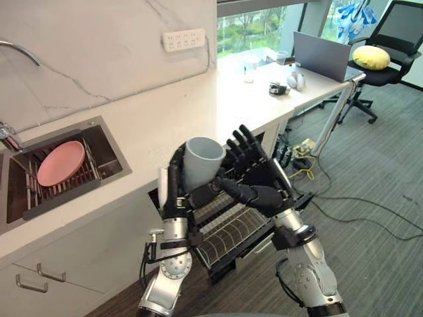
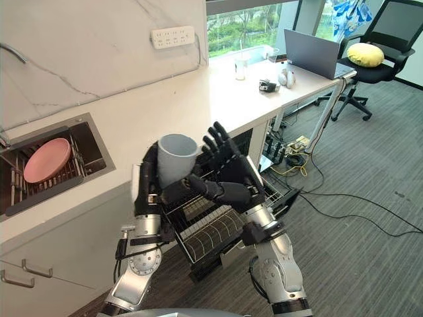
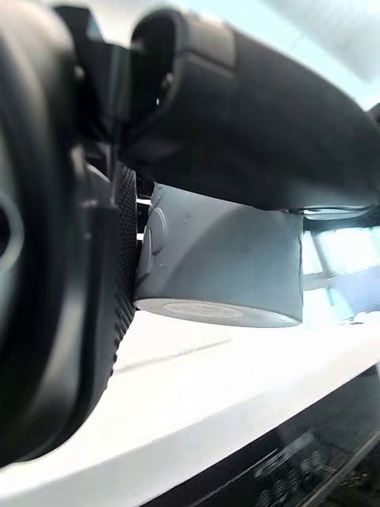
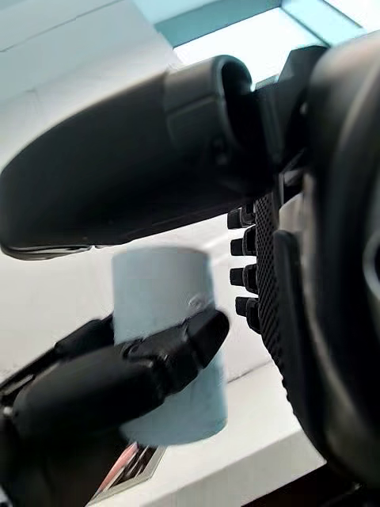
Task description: Walk over to the sink, pick up the cup, carry it to the dishwasher, place the cup inside the dishwasher, then close the dishwasher door
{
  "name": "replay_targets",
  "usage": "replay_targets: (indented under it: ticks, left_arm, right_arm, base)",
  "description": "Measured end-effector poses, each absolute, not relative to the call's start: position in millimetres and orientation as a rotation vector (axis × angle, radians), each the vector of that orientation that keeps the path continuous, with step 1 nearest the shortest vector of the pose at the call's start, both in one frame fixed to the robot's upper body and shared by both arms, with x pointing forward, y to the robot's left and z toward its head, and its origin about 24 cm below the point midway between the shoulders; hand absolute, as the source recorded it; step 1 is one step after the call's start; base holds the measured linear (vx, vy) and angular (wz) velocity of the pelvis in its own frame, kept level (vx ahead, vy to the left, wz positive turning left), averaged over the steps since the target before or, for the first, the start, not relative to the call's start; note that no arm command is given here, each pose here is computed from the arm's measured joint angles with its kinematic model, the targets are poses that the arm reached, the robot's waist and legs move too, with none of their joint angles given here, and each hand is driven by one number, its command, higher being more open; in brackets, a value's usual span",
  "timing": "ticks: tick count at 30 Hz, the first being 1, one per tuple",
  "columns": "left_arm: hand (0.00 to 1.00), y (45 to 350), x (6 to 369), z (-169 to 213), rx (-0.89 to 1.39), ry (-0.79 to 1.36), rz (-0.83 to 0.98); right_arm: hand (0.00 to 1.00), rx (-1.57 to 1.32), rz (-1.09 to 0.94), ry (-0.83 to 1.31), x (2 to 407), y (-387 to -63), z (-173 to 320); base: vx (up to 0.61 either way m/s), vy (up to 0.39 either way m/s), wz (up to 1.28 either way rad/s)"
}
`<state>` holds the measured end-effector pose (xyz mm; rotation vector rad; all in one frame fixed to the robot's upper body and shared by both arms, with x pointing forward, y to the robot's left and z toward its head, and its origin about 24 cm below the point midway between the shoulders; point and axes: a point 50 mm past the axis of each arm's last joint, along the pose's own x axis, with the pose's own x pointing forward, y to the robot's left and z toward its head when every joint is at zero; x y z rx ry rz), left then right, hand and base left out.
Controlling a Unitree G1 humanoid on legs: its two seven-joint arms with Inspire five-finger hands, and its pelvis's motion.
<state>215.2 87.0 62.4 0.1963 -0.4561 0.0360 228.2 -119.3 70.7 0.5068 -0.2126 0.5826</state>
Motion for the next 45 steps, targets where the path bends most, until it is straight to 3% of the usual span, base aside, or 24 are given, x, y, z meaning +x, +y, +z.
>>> replay_targets:
  ticks: [11,12,27,28,45]
  left_arm:
    - [0.00,74,211,66,0.231,-0.514,-0.080]
    - [0.00,72,210,66,0.229,-0.516,-0.094]
    - [0.00,69,209,67,0.227,-0.518,-0.114]
    - [1.00,69,209,67,0.226,-0.516,-0.112]
    - [1.00,68,207,66,0.201,-0.508,-0.091]
  right_arm:
    - [1.00,0.434,0.543,-0.166,235,-121,71]
    - [0.00,0.425,0.530,-0.160,235,-121,70]
    - [0.00,0.390,0.432,-0.134,237,-123,68]
    - [0.00,0.392,0.430,-0.134,237,-122,68]
    - [0.00,0.561,0.382,-0.085,238,-116,63]
  base:
    - [0.00,0.000,-0.01]
    - [0.00,0.000,0.00]
    - [0.00,0.000,0.00]
    - [0.00,0.000,0.00]
    - [0.00,0.000,0.00]
